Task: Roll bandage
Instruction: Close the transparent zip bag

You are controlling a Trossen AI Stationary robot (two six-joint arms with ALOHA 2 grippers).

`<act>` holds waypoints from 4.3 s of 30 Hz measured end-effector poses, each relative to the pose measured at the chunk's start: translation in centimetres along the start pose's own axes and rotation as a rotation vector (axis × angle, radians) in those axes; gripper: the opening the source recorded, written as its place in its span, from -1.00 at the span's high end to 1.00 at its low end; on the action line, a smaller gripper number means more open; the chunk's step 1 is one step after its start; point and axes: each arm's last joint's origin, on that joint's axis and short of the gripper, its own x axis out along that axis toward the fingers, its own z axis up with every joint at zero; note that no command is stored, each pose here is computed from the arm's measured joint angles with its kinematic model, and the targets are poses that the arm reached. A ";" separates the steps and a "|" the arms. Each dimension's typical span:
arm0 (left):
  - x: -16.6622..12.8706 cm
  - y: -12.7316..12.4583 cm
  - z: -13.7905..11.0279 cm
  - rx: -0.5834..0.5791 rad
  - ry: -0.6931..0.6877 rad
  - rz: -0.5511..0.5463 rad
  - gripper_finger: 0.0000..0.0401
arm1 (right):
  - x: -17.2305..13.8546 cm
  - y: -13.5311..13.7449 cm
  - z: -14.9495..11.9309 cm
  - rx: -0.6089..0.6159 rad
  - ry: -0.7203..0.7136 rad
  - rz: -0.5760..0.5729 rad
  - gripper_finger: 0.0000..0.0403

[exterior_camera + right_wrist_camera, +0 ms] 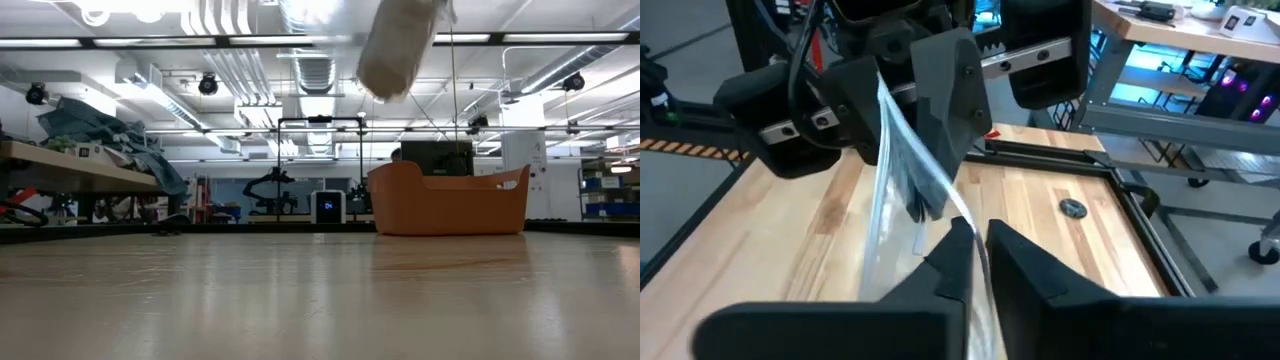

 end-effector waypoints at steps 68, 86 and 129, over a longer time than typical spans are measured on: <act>-0.7 -1.9 -1.3 -0.024 0.177 -0.037 1.00 | 4.7 0.9 -2.2 -0.106 0.096 0.188 0.67; -1.1 -2.8 -1.1 0.009 0.184 -0.065 1.00 | 4.6 1.0 -2.7 -0.090 0.150 0.212 0.66; -3.2 -4.9 1.3 0.041 0.097 -0.012 1.00 | -1.0 1.9 -7.8 0.028 -0.046 0.224 0.73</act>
